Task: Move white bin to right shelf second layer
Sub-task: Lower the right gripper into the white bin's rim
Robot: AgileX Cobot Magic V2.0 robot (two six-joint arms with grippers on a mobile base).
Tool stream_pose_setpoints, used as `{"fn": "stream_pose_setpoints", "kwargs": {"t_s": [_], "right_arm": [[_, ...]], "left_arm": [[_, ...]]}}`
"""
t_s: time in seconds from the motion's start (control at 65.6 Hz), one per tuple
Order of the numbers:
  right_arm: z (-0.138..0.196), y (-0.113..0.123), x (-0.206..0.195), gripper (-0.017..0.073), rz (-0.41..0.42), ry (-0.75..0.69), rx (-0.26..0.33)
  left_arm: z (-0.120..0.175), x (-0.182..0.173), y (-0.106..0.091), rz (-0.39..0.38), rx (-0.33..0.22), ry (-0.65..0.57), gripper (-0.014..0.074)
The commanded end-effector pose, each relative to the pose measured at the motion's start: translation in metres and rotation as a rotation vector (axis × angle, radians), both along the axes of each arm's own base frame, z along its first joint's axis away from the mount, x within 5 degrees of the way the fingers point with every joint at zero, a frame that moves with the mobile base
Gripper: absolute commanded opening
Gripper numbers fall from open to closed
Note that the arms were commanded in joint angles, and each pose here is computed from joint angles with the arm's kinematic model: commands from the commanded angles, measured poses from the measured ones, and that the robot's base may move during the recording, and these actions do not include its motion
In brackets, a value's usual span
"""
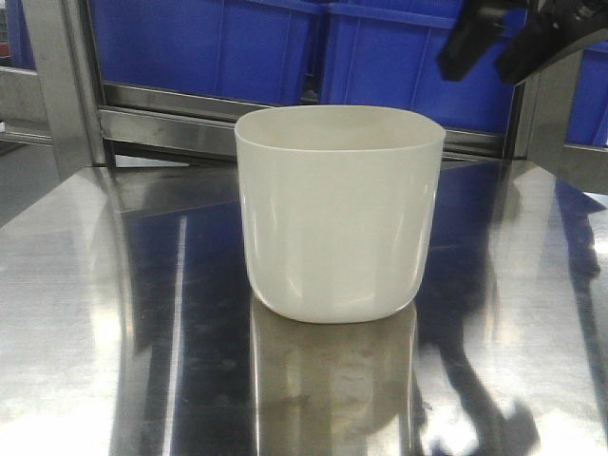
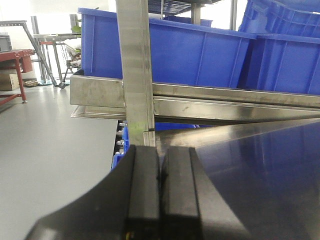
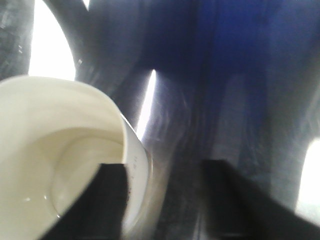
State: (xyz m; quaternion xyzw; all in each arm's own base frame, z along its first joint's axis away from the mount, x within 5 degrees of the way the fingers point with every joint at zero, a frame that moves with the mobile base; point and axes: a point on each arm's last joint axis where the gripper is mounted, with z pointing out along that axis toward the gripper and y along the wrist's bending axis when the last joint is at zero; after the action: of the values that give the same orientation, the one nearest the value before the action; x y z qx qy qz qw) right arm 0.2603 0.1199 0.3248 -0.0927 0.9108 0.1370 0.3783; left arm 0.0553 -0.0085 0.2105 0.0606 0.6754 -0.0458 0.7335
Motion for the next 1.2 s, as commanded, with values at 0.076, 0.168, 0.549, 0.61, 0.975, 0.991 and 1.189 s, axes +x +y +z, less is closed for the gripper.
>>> {"fn": "stream_pose_setpoints", "kwargs": {"t_s": [0.076, 0.168, 0.549, 0.61, 0.975, 0.991, 1.189], "right_arm": [[0.03, 0.0, 0.0, 0.0517, 0.004, -0.116, 0.044], [0.036, 0.0, -0.001, 0.0498, 0.006, -0.105, 0.04], [0.04, 0.007, 0.009, 0.0495, 0.016, 0.037, -0.019], [0.037, 0.012, 0.011, 0.0495, 0.029, 0.056, -0.029], [0.017, 0.039, 0.027, 0.0495, 0.082, 0.11, -0.059], [0.015, 0.04, 0.029, 0.0495, 0.082, 0.116, -0.062], [0.0, 0.045, 0.037, 0.0495, 0.082, 0.158, -0.083]], "left_arm": [[-0.003, 0.0, 0.0, 0.003, -0.023, -0.064, 0.0085], [-0.003, 0.0, 0.0, 0.003, -0.023, -0.064, 0.0085], [-0.003, 0.0, 0.0, 0.003, -0.023, -0.064, 0.0085], [-0.003, 0.0, 0.0, 0.003, -0.023, -0.064, 0.0085], [-0.003, 0.0, 0.0, 0.003, -0.023, -0.064, 0.0085], [-0.003, 0.0, 0.0, 0.003, -0.023, -0.064, 0.0085], [-0.003, 0.0, 0.0, 0.003, -0.023, -0.064, 0.0085]]}}
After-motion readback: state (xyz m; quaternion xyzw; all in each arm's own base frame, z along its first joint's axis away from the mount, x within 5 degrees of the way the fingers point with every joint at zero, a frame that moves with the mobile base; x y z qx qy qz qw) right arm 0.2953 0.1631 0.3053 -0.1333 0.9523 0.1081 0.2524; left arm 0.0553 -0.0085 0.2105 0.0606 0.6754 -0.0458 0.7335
